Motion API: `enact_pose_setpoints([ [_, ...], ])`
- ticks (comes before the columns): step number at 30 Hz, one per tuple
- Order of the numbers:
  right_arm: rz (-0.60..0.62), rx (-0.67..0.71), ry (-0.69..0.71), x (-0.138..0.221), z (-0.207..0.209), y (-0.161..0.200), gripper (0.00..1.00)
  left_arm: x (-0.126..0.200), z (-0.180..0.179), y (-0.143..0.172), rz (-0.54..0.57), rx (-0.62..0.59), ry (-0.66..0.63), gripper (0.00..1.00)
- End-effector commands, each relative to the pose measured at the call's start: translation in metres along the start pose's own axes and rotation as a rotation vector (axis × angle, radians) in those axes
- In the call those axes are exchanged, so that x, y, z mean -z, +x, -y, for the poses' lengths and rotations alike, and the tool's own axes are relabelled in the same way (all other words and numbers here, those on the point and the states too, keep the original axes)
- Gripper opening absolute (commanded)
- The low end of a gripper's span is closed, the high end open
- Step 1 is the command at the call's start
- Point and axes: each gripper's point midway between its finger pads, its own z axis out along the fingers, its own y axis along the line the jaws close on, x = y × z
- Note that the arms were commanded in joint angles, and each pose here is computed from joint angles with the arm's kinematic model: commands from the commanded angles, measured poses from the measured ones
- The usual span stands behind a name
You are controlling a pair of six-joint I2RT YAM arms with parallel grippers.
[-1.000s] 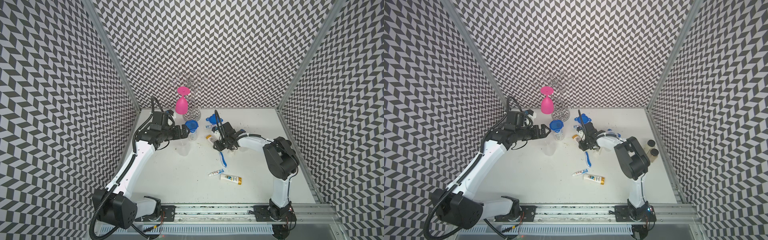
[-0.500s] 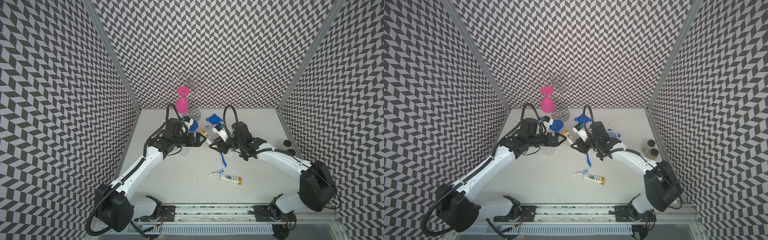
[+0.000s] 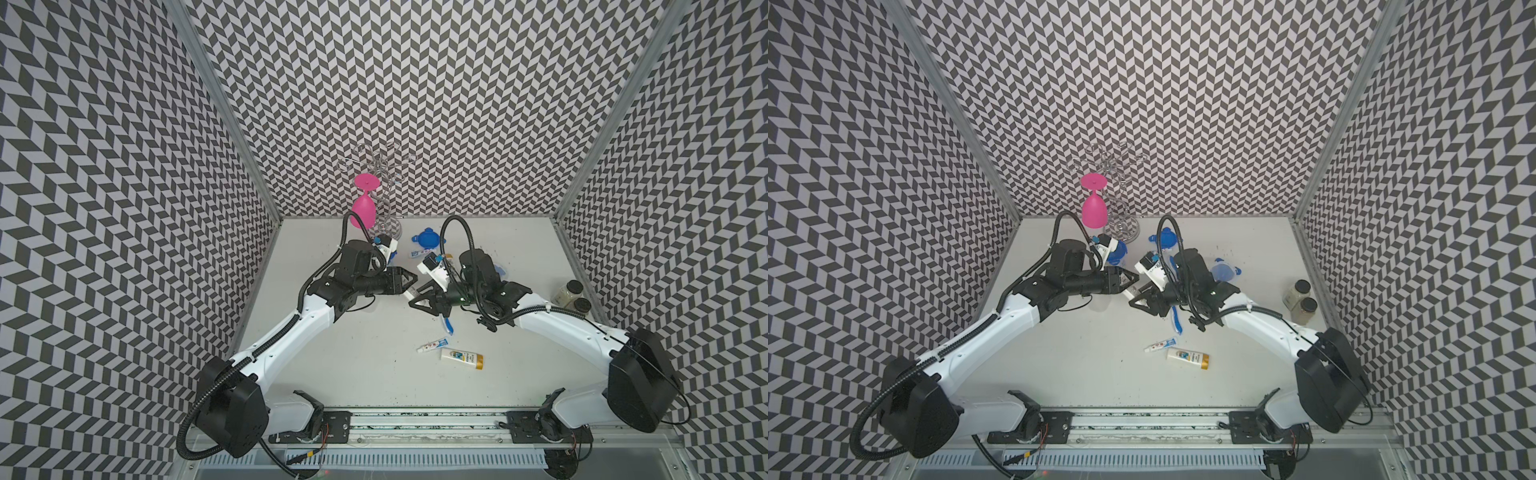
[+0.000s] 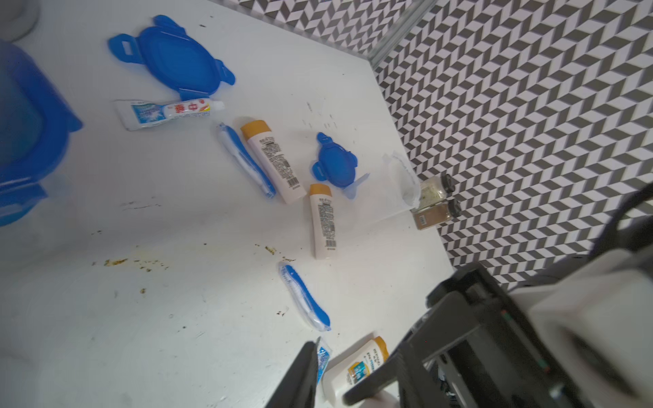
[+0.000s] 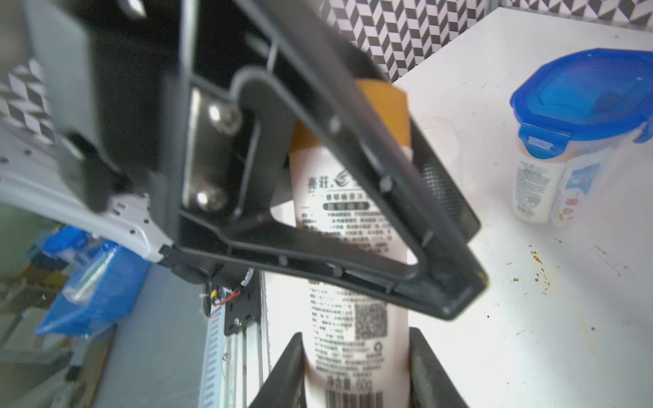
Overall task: Pack away toiletry kits
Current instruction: Pick up the toiletry item from the center of the board, then place the toiletry item into the container.
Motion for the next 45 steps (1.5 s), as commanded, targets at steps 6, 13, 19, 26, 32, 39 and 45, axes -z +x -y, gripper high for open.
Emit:
enact_pose_setpoints([
  [6,0.024,-0.001,0.325,0.011,0.056,-0.036,0.70,0.067,-0.055,-0.035,0.161,-0.019,-0.248,0.00],
  [13,-0.169,-0.171,0.721,0.029,0.170,-0.014,0.74,0.101,-0.100,-0.060,0.261,-0.097,-0.511,0.00],
  [19,-0.335,-0.213,0.850,0.023,0.236,0.009,0.72,0.103,-0.108,-0.079,0.332,-0.144,-0.570,0.00],
  [26,-0.370,-0.239,0.892,0.031,0.266,0.020,0.71,0.095,-0.128,-0.079,0.314,-0.183,-0.640,0.00],
  [32,-0.383,-0.237,0.881,0.037,0.259,0.019,0.69,0.083,-0.139,-0.077,0.305,-0.193,-0.642,0.00],
  [39,-0.351,-0.257,0.862,0.078,0.197,0.024,0.69,0.076,-0.146,-0.073,0.300,-0.206,-0.662,0.00],
  [45,-0.359,-0.390,0.745,0.093,0.136,0.076,0.69,0.068,-0.150,-0.071,0.287,-0.217,-0.662,0.00],
])
